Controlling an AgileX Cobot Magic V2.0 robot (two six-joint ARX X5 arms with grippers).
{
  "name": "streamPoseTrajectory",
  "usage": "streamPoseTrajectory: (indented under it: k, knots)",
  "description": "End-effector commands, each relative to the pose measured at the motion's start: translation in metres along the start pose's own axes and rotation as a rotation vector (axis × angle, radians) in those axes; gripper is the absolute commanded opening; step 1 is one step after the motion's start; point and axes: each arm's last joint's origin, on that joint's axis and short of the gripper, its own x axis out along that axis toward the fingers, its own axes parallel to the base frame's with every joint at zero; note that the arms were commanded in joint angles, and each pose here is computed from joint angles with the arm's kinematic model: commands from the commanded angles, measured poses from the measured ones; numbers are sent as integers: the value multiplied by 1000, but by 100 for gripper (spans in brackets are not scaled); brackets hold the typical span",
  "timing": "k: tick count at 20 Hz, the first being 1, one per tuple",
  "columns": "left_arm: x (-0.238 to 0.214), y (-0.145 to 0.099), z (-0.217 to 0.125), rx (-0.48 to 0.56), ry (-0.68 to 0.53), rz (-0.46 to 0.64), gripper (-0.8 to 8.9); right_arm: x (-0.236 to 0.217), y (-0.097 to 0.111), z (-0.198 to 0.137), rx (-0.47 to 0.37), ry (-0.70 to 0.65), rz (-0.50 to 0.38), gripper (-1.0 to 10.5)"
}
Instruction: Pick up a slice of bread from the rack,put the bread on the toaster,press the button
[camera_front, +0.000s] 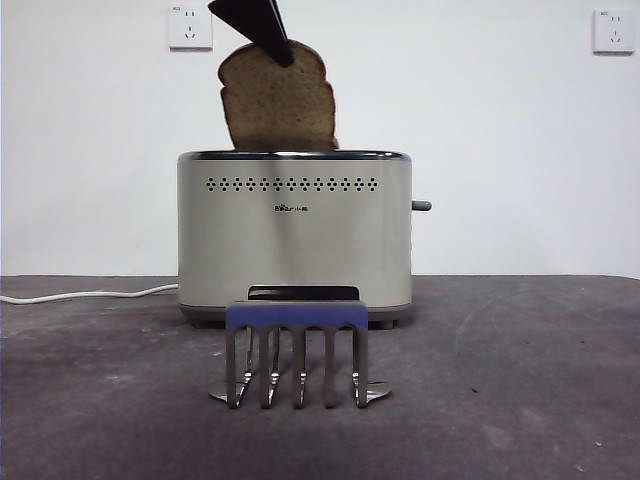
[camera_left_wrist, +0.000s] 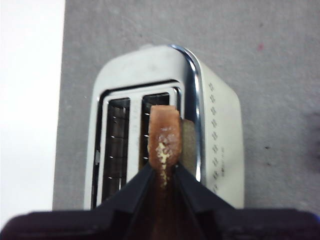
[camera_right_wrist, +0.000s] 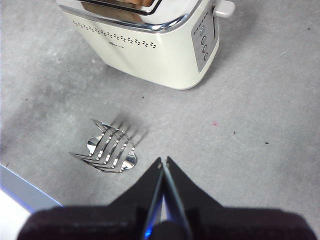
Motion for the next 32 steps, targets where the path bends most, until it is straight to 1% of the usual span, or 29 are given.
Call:
streamPoseTrajectory:
  k: [1,5,8,9,12,13,16,18,20,21,24,28,30,31,32]
  knots:
    - [21,4,-8,-7,12,-14,-10,1,0,1,-3,0,3,-8]
    - [57,5,-20,-36,46,-55,-9,1,0,1,-3,0,3,-8]
    - [74,8,-22,-98,30,-20,3,1,0,1,-13,0,3,-8]
    - [76,10,-21,-114,18,0,30,2,0,2,-19,-2,2,-8]
    - [76,17,-18,-170,-22,65,286,8,-4,7,-26,-19,0,-8]
    - [75,17,-17,-184,-25,71,328,12,-6,10,-29,-25,0,-8]
    - [75,17,-17,-227,-18,70,328,26,-12,18,-29,-26,0,-8]
    - [70,19,-16,-269,-4,109,329,38,-18,23,-29,-27,1,-8]
    - [58,22,-13,-297,-16,144,329,50,-24,31,-27,-51,0,-8]
    - [50,23,-11,-313,-28,157,329,57,-26,35,-23,-72,17,-8]
    - [16,26,-4,-408,-75,209,329,80,-35,51,-13,-152,115,-9]
    - [-42,22,3,-586,-141,244,329,123,-55,68,56,-232,133,-9]
    - [-71,15,5,-647,-159,241,328,149,-65,72,91,-249,193,-12]
    - [-86,10,5,-672,-163,239,328,162,-71,74,112,-259,213,-12]
    - [-99,6,5,-694,-167,239,328,174,-78,74,136,-268,212,-12]
